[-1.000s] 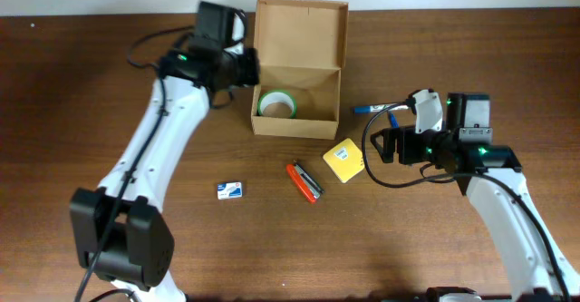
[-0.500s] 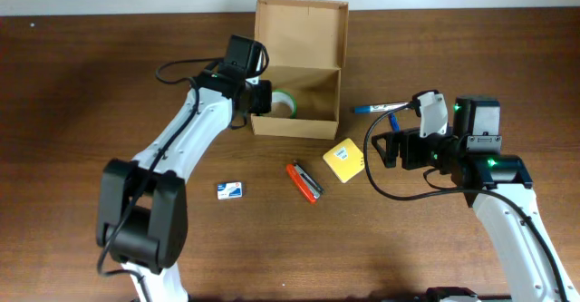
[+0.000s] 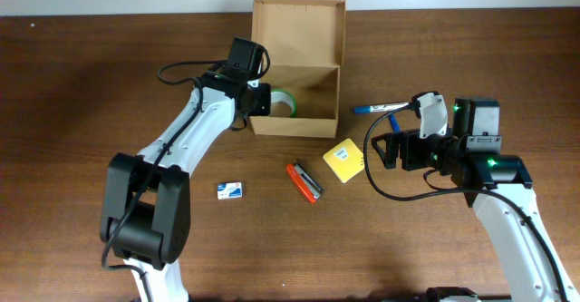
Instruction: Pack container
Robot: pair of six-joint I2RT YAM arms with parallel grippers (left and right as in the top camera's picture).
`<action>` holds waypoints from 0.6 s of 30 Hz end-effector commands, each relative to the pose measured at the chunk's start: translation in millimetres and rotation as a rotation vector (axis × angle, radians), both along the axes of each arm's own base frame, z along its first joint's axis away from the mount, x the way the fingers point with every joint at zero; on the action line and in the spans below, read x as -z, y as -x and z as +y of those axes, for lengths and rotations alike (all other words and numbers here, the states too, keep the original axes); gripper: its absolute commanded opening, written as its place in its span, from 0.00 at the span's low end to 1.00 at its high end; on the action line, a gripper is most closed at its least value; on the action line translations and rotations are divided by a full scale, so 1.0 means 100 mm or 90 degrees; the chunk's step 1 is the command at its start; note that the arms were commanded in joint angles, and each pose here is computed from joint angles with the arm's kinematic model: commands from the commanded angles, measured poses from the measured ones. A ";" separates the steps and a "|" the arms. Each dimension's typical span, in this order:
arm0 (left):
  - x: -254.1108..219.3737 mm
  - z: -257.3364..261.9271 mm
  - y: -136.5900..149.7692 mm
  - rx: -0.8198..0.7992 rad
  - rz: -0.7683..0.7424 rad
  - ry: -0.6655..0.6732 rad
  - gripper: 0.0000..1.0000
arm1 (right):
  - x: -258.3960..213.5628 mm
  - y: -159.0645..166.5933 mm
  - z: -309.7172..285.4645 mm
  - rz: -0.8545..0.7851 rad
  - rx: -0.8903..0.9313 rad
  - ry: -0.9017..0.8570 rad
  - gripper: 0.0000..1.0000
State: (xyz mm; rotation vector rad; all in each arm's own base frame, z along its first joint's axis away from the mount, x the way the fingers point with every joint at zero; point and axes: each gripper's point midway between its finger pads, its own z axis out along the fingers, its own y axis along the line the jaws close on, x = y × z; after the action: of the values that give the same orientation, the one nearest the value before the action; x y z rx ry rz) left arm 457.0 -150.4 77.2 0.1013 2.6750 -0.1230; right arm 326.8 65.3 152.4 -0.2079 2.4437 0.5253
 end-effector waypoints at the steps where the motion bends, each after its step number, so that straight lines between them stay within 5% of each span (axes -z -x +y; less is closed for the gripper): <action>1: 0.14 0.13 0.01 -0.021 0.012 -0.039 0.02 | -0.08 0.00 0.01 -0.013 0.000 -0.010 0.99; 18: 0.03 0.50 -0.01 -0.072 0.027 -0.096 0.02 | -0.06 0.02 0.01 -0.003 0.000 -0.010 0.99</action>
State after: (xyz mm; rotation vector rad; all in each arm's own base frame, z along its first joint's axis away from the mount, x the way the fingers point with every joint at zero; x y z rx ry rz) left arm 453.8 -108.5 78.1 0.0146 2.7179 0.0595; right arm 324.5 65.4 150.7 -0.2052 2.4554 0.5284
